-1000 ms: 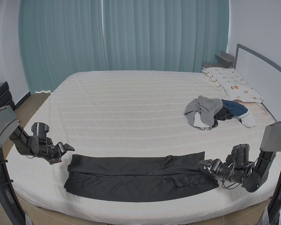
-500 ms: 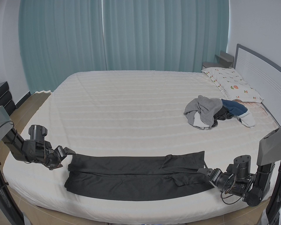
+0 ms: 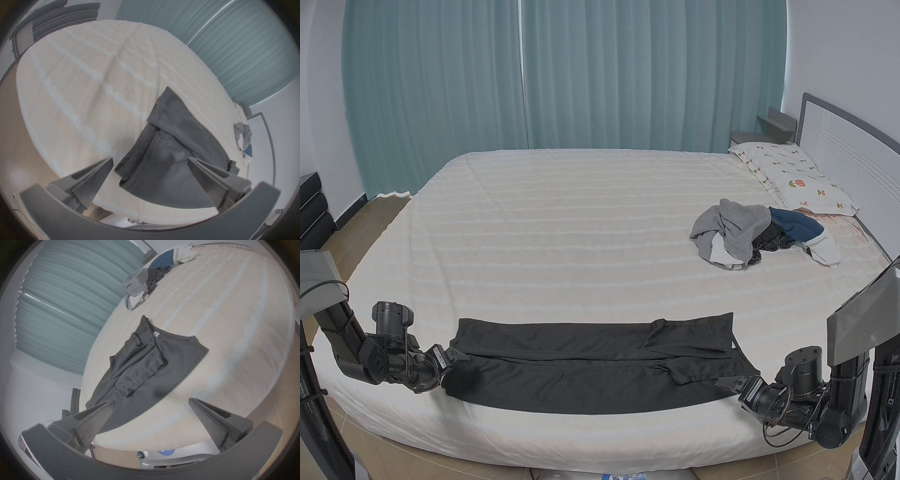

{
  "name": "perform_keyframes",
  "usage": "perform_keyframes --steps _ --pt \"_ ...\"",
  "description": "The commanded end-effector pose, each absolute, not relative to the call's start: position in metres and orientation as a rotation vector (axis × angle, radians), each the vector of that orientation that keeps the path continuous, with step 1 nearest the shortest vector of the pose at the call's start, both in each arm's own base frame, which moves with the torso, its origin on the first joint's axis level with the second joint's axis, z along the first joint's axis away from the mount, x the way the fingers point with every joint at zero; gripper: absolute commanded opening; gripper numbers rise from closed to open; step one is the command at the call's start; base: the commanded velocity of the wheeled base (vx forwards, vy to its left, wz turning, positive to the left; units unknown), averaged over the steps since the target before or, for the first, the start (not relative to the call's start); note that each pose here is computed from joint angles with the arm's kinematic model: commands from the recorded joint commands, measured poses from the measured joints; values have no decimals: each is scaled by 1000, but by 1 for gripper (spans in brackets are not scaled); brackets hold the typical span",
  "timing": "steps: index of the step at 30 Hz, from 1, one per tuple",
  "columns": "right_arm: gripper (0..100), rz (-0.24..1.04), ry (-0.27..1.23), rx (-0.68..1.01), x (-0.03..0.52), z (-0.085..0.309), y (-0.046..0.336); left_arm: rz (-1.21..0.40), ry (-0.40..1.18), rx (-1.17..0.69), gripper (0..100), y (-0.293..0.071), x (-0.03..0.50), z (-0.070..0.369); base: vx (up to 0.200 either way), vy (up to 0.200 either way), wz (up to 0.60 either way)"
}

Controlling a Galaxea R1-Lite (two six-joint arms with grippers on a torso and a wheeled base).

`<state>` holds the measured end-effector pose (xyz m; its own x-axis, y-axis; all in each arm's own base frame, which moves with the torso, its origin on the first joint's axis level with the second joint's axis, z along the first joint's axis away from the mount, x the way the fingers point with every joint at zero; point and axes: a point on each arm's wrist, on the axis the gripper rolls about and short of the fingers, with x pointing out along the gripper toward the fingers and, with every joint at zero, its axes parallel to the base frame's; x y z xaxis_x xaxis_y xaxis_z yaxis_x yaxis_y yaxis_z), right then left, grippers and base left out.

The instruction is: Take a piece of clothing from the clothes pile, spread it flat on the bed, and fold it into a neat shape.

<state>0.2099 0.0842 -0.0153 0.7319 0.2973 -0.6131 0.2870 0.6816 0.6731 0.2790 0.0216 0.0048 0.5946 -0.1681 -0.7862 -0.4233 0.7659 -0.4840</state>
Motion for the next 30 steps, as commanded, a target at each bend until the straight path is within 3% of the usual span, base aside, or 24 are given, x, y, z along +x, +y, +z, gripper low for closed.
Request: perform_keyframes --steps 1,6,12,30 --pt "100 4 788 839 207 -19 87 181 1004 -680 100 11 276 -11 0 0 0" --pt "100 -8 781 834 207 -19 86 194 967 -717 100 10 279 -7 0 0 0" --pt "100 -9 779 834 206 -18 86 199 959 -723 100 10 280 -8 -200 0 0" --pt "100 -23 683 855 229 -18 90 262 898 -663 100 1 294 -28 0 0 0"
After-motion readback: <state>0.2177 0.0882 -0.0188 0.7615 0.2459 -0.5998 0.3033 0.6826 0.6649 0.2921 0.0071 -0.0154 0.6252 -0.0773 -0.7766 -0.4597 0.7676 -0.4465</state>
